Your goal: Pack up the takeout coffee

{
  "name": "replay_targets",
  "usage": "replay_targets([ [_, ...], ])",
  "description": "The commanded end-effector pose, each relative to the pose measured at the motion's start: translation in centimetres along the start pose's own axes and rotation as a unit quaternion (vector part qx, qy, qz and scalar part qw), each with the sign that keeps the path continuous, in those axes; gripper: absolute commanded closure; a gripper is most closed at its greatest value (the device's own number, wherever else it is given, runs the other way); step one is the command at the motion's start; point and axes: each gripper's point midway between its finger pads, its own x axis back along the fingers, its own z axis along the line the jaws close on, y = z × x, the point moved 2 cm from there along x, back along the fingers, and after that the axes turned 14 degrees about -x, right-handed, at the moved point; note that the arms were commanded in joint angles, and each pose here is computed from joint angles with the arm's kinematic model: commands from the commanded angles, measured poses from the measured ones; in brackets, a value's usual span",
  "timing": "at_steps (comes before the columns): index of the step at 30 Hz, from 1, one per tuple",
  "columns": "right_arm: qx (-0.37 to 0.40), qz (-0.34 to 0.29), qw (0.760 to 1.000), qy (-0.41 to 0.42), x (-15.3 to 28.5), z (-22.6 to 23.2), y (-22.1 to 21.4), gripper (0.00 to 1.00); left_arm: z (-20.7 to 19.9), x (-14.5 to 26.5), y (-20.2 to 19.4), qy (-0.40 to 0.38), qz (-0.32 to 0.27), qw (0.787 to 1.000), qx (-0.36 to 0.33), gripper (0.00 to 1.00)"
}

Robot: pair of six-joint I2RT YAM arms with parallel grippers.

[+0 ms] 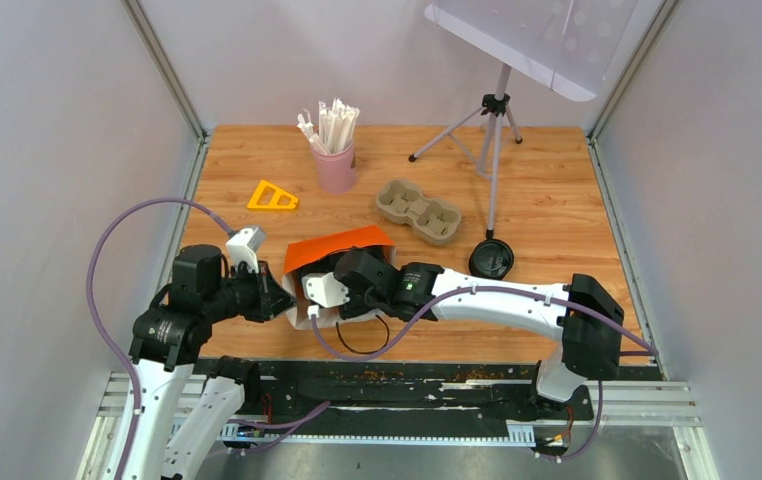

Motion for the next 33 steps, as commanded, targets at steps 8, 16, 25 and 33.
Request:
replay_targets([
  [8, -0.019, -0.030, 0.999, -0.004, 0.53, -0.62, 1.02, 0.31, -0.03, -0.18, 0.59, -0.006, -0.007, 1.000, -0.014, 0.98],
  [16, -0.026, -0.037, 0.999, -0.010, 0.67, -0.85, 1.28, 0.32, 0.00, -0.08, 0.50, -0.004, -0.005, 1.000, -0.015, 0.98],
  [25, -0.032, -0.050, 0.998, -0.016, 1.07, -1.10, 1.47, 0.33, -0.02, -0.01, 0.45, -0.003, -0.006, 1.000, -0.015, 0.98],
  [33, -0.042, -0.057, 0.997, -0.014, 1.10, -0.95, 1.43, 0.34, 0.02, 0.02, 0.28, -0.002, -0.005, 1.000, -0.015, 0.98],
])
